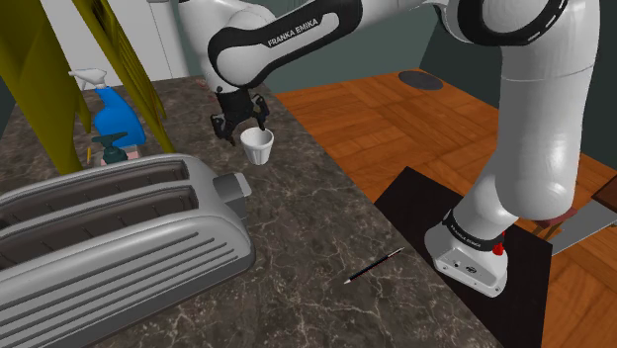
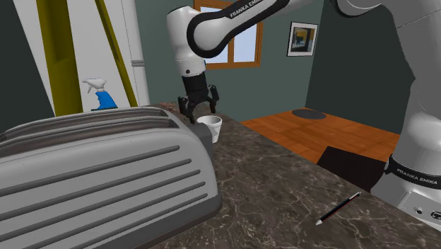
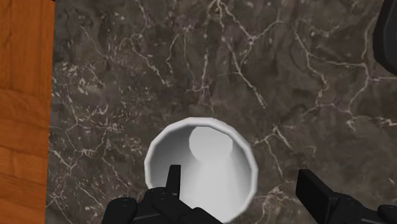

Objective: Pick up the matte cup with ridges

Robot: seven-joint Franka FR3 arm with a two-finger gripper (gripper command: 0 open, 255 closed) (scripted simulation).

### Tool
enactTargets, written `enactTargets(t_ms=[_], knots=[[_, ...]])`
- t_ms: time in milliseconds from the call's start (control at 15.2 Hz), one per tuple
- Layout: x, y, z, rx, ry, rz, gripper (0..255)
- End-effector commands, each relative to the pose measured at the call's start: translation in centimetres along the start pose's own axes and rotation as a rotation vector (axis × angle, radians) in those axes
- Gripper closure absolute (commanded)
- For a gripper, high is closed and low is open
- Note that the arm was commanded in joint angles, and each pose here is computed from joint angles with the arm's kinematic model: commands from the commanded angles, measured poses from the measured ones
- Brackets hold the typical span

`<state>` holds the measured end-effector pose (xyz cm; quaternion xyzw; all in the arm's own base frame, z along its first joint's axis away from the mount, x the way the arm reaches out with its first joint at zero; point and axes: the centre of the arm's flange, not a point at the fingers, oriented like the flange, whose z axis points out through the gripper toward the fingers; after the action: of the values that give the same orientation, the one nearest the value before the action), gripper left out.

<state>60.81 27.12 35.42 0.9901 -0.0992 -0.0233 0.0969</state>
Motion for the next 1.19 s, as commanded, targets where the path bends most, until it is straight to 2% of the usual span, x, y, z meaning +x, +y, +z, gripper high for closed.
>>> enactTargets(t_ms=[0,528,594,1122], knots=[[1.0,-1.0,1.1,-0.006,-0.001,0.007,0],[1.1,-1.7,4.5,-0.006,-0.001,0.007,0],[1.1,-1.6,4.6,-0.006,-0.001,0.007,255],[1.1,-1.6,4.6,-0.006,-0.001,0.007,255]])
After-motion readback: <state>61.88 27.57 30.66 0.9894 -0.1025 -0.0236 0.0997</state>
